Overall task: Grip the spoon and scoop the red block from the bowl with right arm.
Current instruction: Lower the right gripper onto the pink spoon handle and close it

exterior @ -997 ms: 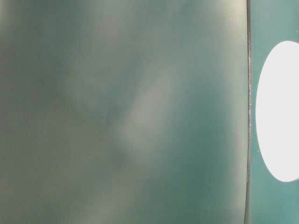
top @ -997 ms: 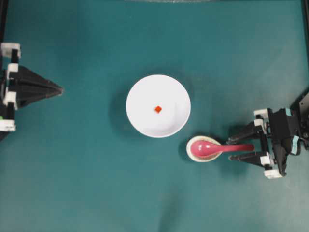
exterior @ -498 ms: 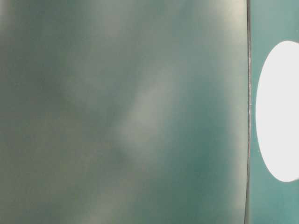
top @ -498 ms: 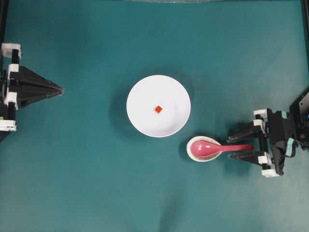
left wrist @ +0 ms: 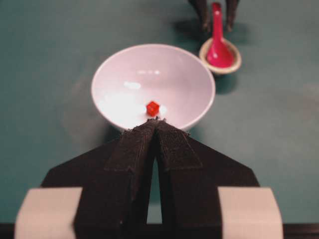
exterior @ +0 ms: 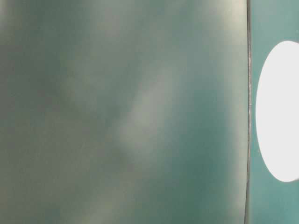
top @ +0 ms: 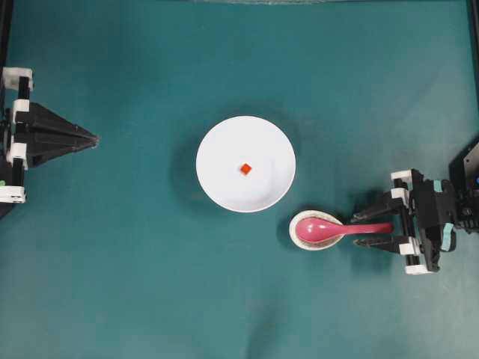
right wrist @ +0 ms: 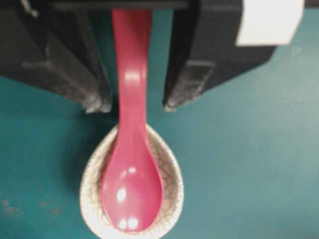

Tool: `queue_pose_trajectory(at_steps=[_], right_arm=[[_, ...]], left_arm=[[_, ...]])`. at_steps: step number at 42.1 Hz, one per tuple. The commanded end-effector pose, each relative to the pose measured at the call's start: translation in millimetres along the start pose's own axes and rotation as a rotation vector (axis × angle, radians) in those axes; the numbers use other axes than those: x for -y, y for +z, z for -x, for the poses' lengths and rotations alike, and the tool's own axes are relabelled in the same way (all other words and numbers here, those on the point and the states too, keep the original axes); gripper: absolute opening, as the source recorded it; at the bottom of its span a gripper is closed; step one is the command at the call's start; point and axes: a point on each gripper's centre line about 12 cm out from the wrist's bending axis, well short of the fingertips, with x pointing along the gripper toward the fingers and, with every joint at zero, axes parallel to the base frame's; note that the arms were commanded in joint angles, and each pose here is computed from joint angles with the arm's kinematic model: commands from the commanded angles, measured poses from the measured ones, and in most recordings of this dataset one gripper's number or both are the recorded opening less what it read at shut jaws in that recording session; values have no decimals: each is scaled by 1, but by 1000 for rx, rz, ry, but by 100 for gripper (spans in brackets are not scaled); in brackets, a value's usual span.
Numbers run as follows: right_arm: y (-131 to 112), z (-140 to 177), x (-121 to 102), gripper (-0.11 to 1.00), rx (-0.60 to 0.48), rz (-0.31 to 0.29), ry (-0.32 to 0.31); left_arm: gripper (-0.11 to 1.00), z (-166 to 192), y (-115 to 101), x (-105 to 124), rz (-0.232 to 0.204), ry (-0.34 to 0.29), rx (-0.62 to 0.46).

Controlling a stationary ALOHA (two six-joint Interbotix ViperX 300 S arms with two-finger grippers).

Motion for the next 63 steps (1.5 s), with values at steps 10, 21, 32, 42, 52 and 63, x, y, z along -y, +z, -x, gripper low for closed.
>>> queue_pose_trajectory(at_steps=[10, 21, 32, 42, 52, 63], right_arm=[[5, -1, -2, 51, 22, -1, 5], [6, -1, -2, 51, 30, -1, 5], [8, -2, -3, 50, 47, -2, 6], [8, -2, -3, 49, 47, -2, 6], [7, -1, -2, 40, 44, 0, 4], [8, -2, -3, 31, 47, 1, 6]], left_arm=[[0, -1, 10, 0, -1, 2, 21], [0, -1, 9, -1, -1, 3, 17], [0, 0, 8, 0, -1, 2, 8], [0, -1, 8, 0, -1, 2, 6], [0, -1, 7, -1, -1, 3, 5], [0, -1, 7, 0, 0, 2, 3]])
